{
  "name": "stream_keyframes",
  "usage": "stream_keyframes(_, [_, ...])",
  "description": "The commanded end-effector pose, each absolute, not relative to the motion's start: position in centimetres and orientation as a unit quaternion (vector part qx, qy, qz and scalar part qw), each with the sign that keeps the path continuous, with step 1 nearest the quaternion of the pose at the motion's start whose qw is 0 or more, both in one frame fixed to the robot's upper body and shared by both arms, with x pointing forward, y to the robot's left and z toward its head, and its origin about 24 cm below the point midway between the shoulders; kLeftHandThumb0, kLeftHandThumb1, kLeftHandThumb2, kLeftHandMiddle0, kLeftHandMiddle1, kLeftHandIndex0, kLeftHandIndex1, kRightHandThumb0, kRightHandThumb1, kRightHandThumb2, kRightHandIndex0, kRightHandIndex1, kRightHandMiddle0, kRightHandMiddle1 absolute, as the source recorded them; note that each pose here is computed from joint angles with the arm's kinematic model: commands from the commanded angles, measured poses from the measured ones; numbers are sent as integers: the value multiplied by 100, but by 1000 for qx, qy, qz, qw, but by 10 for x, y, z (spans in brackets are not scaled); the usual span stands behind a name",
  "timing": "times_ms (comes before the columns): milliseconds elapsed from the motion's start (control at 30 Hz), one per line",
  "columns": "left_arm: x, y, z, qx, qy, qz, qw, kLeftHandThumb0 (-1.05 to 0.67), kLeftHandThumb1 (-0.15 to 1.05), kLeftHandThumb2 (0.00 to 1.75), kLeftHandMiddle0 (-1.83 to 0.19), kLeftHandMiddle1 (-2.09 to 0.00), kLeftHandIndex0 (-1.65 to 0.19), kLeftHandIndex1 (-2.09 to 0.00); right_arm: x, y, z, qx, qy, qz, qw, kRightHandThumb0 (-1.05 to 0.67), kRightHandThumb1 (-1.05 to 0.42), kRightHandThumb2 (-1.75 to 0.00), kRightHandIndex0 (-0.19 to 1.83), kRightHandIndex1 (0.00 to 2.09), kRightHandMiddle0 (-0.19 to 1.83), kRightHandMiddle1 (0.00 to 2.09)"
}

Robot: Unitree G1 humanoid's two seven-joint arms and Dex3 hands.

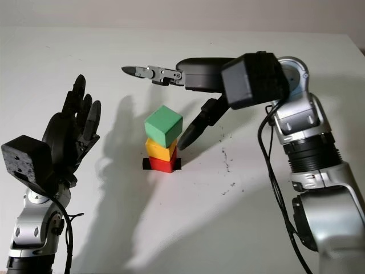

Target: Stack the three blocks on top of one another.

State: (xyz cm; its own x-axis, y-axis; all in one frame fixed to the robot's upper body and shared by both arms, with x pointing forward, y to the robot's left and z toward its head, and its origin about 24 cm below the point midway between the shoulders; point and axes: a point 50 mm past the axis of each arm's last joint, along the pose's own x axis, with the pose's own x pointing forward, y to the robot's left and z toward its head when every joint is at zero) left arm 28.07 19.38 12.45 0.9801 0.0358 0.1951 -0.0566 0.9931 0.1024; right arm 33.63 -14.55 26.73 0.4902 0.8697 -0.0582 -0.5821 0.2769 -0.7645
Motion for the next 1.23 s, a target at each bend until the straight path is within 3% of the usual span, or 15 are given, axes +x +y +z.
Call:
stream_keyframes(0, [280, 196, 121, 55, -93, 25, 994, -67, 105, 51, 12, -5, 11, -5, 334, -161, 264, -325, -204, 433, 816, -103, -100, -12, -19, 0, -19, 0])
stream_keyframes(100, [280, 197, 121, 52, -91, 26, 994, -67, 105, 52, 12, -5, 12, -4, 335, -175, 246, -271, -213, 358, 868, -102, -104, -53, -19, 0, -19, 0])
stream_keyframes(167, [280, 197, 121, 48, -91, 26, 994, -66, 105, 52, 13, -5, 12, -4, 335, -182, 233, -212, -198, 319, 902, -94, -105, -66, -19, 0, -19, 0])
stream_keyframes(267, [280, 199, 121, 47, -95, 23, 994, -65, 105, 53, 13, -5, 13, -5, 333, -190, 207, -133, -169, 262, 941, -85, -105, -68, -19, 0, -19, 0])
stream_keyframes(567, [281, 202, 120, 43, -99, 23, 994, -64, 105, 54, 13, -5, 12, -5, 318, -192, 151, -42, -98, 162, 981, -74, -105, -80, -19, 0, -19, 0])
stream_keyframes(900, [280, 202, 117, 44, -92, 14, 995, -63, 105, 57, 12, -5, 11, -5, 308, -171, 117, -11, -59, 142, 988, -68, -105, -84, -19, 0, -19, 0])
stream_keyframes(1200, [277, 196, 110, 29, -97, 4, 995, -65, 105, 60, 15, -5, 13, -5, 304, -148, 109, -4, -56, 152, 987, -72, -105, -85, -19, 0, -19, 0])
